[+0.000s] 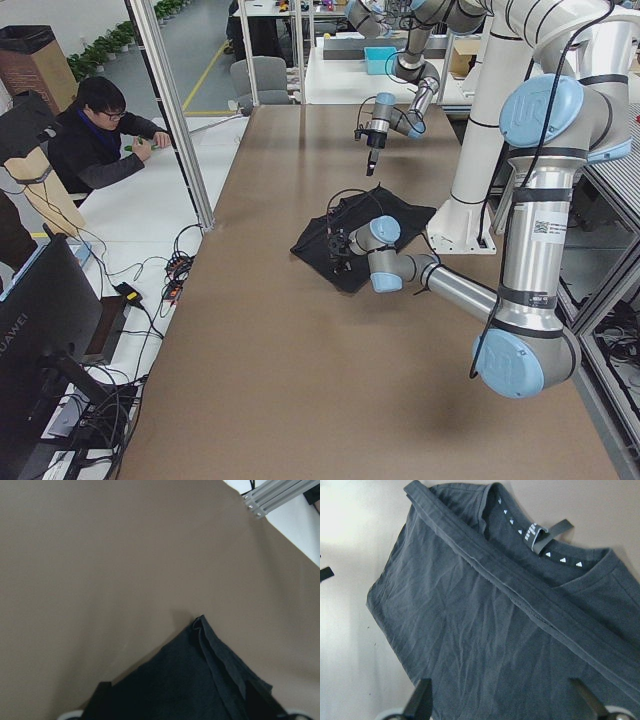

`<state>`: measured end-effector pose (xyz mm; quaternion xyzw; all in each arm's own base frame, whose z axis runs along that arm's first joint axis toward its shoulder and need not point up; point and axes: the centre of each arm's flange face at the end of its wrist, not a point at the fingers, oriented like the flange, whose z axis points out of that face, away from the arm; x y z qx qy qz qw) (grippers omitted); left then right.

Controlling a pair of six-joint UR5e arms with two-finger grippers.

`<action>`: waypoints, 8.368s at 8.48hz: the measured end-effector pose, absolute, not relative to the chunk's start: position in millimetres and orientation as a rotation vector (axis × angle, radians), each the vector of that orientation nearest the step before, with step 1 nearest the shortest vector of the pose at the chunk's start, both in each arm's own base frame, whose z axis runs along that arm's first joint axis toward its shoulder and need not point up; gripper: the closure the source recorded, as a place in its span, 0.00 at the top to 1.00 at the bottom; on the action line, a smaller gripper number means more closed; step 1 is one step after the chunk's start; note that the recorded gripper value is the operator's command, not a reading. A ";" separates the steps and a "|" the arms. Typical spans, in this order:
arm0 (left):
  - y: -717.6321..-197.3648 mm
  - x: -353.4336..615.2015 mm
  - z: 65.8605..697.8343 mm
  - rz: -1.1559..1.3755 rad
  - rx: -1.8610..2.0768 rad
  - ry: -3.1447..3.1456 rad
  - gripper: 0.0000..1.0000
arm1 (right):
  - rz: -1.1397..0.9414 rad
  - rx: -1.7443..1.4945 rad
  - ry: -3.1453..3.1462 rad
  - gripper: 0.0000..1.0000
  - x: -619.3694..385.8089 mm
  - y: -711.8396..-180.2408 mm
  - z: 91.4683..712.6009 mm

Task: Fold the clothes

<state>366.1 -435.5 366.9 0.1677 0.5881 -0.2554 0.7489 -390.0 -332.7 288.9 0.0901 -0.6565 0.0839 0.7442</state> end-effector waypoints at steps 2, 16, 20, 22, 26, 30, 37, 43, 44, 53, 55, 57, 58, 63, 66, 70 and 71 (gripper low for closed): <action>-419.2 373.0 396.1 -0.549 0.330 1.227 0.94 | 0.218 0.222 -1.420 0.94 -386.5 -345.3 283.8; -390.9 422.0 430.3 -0.476 0.277 1.183 0.00 | 0.260 0.245 -1.388 0.94 -381.1 -361.0 294.8; -388.9 413.2 411.0 -0.449 0.235 1.225 0.00 | 0.260 0.245 -1.388 0.94 -381.2 -361.0 295.2; -404.0 401.9 412.0 -0.468 0.252 1.208 0.00 | 0.260 0.245 -1.387 0.94 -381.1 -361.0 295.6; -495.9 423.2 360.1 -0.569 0.294 1.120 0.00 | 0.282 0.253 -1.361 0.94 -384.3 -366.6 310.5; -609.6 455.0 314.1 -0.635 0.336 1.035 0.00 | 0.290 0.250 -1.348 0.94 -384.6 -367.5 318.5; -690.2 495.9 248.9 -0.696 0.437 0.987 0.95 | 0.284 0.242 -1.354 0.94 -388.5 -364.6 315.6; -703.9 428.2 255.6 -0.576 0.464 1.014 0.95 | 0.275 0.305 -1.197 0.94 -405.8 -406.5 262.0; -698.1 413.4 260.9 -0.559 0.450 1.034 0.95 | 0.228 0.353 -1.130 0.94 -411.8 -414.8 253.5; -646.1 323.2 305.3 -0.433 0.444 1.085 0.95 | 0.047 0.529 -0.784 0.94 -539.8 -520.3 244.2; -647.0 324.8 305.9 -0.434 0.442 1.083 0.95 | 0.035 0.528 -0.741 0.94 -546.0 -525.0 251.8; -647.9 325.7 307.4 -0.434 0.441 1.078 0.95 | 0.030 0.526 -0.711 0.94 -550.3 -523.7 253.7; -648.1 325.9 307.5 -0.435 0.441 1.078 0.95 | 0.028 0.528 -0.703 0.94 -554.4 -519.9 254.7; -648.0 327.3 306.7 -0.436 0.442 1.077 0.95 | 0.008 0.528 -0.675 0.94 -573.1 -500.2 268.7; -647.1 331.2 304.3 -0.444 0.438 1.082 0.95 | -0.018 0.554 -0.639 0.94 -548.3 -525.3 278.0; -645.0 331.8 300.8 -0.463 0.431 1.094 0.95 | -0.080 0.605 -0.594 0.94 -486.7 -547.5 334.9; -644.7 331.8 301.2 -0.466 0.430 1.094 0.95 | -0.083 0.584 -0.626 0.94 -470.7 -550.9 330.1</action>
